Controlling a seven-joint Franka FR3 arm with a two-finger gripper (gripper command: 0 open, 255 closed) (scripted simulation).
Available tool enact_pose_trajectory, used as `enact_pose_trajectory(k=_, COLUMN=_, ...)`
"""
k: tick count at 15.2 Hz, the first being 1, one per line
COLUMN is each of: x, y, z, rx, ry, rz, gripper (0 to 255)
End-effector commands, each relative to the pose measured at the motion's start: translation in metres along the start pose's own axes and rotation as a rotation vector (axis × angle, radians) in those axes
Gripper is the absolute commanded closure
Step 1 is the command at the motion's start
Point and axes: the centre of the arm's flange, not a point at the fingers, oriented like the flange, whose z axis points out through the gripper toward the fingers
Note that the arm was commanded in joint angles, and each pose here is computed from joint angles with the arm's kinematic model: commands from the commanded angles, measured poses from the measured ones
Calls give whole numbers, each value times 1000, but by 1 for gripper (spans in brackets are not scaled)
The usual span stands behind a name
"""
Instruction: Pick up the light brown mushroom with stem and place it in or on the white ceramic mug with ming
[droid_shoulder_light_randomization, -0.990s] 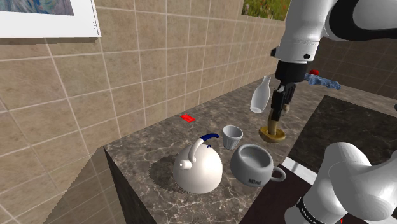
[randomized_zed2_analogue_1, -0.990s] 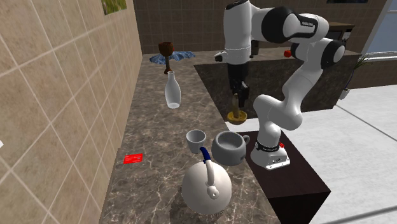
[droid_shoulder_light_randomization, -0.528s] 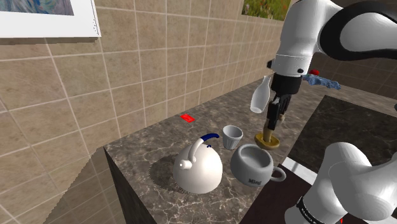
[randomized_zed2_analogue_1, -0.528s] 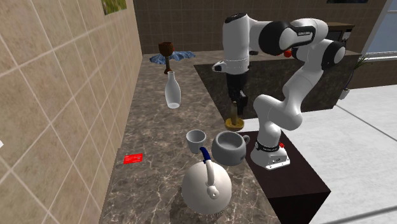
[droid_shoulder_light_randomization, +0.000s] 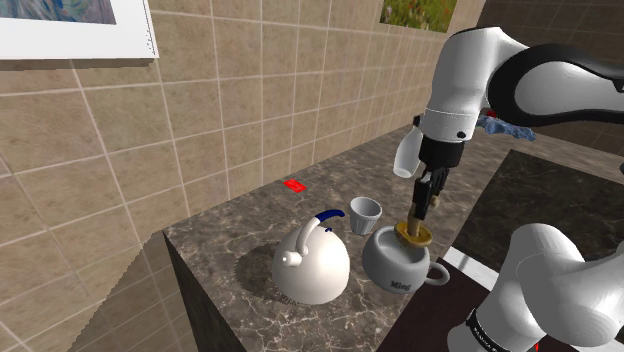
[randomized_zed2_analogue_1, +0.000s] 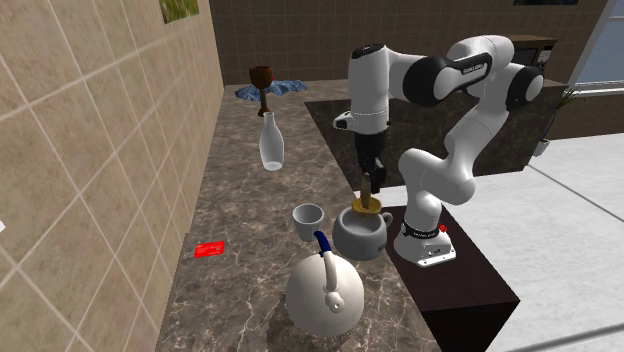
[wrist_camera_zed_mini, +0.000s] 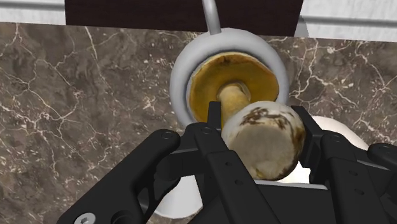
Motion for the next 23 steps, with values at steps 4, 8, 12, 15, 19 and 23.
enact_pose_trajectory(k=4, x=2, y=1, z=15, rx=0, ry=1, rz=0, gripper=255)
enact_pose_trajectory(k=8, x=2, y=1, z=15, rx=0, ry=1, rz=0, gripper=255)
enact_pose_trajectory(k=12, x=2, y=1, z=15, rx=0, ry=1, rz=0, gripper=0)
enact_pose_trajectory(k=15, x=2, y=1, z=15, rx=0, ry=1, rz=0, gripper=0)
enact_pose_trajectory(k=19, x=2, y=1, z=-35, rx=0, ry=1, rz=0, gripper=0)
enact_pose_trajectory(k=23, x=2, y=1, z=-35, rx=0, ry=1, rz=0, gripper=0)
